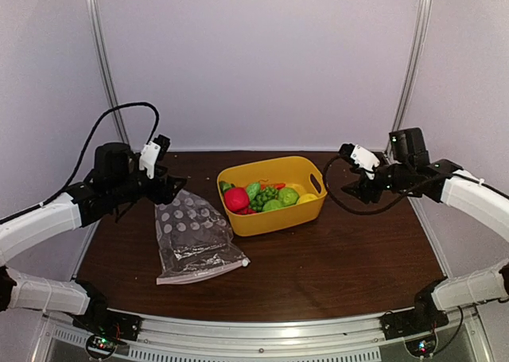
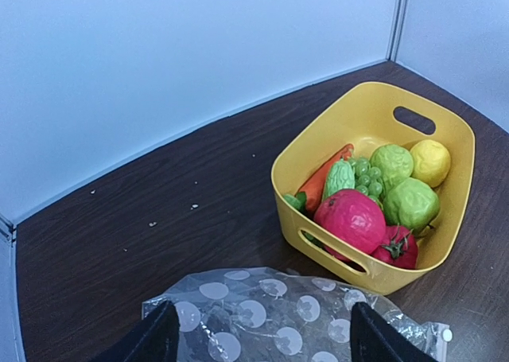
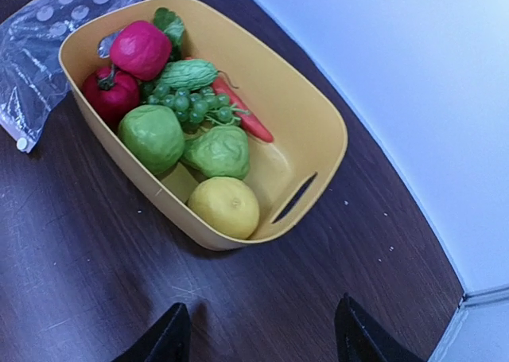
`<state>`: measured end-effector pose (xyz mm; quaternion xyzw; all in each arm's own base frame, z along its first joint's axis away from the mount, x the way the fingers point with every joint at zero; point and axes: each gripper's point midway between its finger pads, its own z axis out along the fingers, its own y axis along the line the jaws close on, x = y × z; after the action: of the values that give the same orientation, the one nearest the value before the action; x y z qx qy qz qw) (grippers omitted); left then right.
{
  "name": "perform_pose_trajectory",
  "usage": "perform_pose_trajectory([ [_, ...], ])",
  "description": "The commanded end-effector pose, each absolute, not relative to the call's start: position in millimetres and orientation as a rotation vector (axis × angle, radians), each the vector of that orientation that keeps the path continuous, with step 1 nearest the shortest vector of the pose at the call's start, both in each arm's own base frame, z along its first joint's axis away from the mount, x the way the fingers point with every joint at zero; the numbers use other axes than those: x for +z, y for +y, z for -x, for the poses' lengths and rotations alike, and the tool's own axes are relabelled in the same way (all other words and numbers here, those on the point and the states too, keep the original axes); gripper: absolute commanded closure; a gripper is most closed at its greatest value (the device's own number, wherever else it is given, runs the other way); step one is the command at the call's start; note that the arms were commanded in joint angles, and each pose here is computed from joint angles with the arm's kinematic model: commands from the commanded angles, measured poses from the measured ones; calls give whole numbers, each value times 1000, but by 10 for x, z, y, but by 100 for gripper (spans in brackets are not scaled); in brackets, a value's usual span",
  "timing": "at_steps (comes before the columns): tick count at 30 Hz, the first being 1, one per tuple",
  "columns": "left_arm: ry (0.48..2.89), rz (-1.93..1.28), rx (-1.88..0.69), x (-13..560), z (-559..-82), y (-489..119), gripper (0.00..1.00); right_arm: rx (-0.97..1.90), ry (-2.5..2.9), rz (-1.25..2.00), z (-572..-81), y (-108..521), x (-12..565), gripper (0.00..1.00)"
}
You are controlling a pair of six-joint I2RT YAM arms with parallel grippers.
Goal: Place the food in the zip-top bag and seal the zipper
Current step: Move the bin to the corner of the board.
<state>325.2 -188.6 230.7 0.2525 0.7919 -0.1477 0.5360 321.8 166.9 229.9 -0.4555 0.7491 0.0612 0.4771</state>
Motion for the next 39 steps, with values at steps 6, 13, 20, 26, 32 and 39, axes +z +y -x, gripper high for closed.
perform_pose_trajectory([
  [6,1861,-665,-389,2332,-3215,-2009,25,76,1762,1625,-3227,2511,1840,42],
  [13,1859,-652,-365,2362,-3216,-1966,24,110,1735,1763,-3355,3037,1672,45],
  [20,1853,-648,-358,2382,-3211,-1949,24,171,1732,1912,-3274,3174,1454,49],
  [26,1851,-645,-355,2397,-3214,-1945,24,193,1741,1927,-3187,3139,1400,51],
  [32,1847,-648,-361,2409,-3203,-1951,24,165,1818,1902,-3287,3144,1214,67],
  [39,1854,-648,-358,2385,-3207,-1947,24,123,1865,1808,-3449,3163,1242,86],
])
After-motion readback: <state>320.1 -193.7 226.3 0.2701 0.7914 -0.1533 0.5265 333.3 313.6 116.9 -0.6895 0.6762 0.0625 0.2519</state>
